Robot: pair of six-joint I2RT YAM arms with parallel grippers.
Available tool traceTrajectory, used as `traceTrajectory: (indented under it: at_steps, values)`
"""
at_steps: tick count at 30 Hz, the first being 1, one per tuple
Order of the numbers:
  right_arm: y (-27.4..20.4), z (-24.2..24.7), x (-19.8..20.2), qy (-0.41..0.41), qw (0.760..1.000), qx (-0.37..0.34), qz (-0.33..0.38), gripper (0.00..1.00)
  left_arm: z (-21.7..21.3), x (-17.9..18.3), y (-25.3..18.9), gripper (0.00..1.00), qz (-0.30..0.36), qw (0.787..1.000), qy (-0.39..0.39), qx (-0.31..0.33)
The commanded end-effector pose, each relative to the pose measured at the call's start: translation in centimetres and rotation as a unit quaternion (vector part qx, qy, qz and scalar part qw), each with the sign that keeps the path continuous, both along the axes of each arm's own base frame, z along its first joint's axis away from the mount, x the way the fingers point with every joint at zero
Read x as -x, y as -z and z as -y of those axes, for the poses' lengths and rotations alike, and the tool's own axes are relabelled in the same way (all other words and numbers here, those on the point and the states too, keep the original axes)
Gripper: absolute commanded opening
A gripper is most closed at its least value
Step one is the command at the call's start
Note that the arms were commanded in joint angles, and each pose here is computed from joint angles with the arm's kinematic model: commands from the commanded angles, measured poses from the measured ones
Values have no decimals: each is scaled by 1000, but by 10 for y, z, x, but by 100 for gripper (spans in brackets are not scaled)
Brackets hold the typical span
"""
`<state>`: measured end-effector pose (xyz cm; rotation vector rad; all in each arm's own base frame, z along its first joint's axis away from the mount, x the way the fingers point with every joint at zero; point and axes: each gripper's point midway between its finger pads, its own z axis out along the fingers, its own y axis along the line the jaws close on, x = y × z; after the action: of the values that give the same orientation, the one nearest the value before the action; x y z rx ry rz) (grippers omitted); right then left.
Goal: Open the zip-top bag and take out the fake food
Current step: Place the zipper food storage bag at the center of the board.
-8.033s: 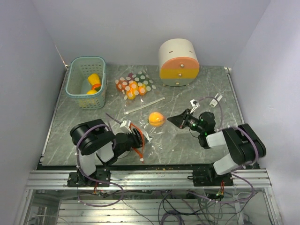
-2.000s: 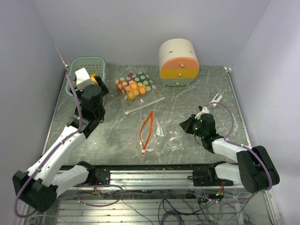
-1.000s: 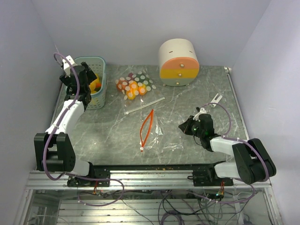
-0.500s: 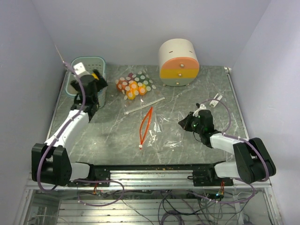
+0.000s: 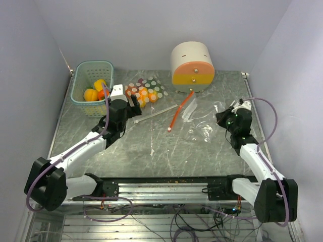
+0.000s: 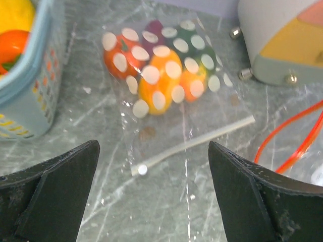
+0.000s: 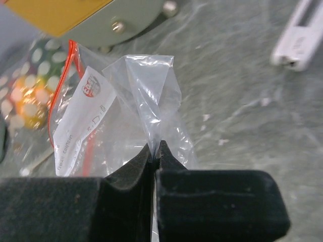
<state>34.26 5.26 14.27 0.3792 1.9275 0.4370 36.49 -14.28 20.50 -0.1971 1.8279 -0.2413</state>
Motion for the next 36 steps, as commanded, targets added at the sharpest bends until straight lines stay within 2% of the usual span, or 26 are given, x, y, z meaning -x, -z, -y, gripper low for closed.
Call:
traceTrajectory:
  at_steps: [1,8,9,11,13,15,18,25,36]
  values:
    - [-2,51,1,88,996,14,-27,0,18,7,7,99,0,1000,25,2]
    - [-1,104,19,177,984,15,-20,0,25,2,15,99,-25,999,37,-19]
    - [-1,109,22,187,982,17,-22,6,26,1,18,99,-29,999,39,-19]
    - [-2,115,26,199,979,27,-22,46,25,-2,27,99,-37,999,32,-23]
    - [-8,121,30,214,976,39,-21,76,22,-5,38,99,-47,998,18,-29]
    - [-16,119,32,205,978,44,-9,87,17,-10,49,99,-56,998,12,-32]
    - [-30,106,33,169,984,42,25,92,12,-23,61,99,-65,998,13,-10]
    - [-34,73,35,77,996,26,46,93,-8,-54,93,99,-83,996,13,39]
    - [-24,57,37,30,998,18,48,88,25,-74,146,99,-132,985,73,87]
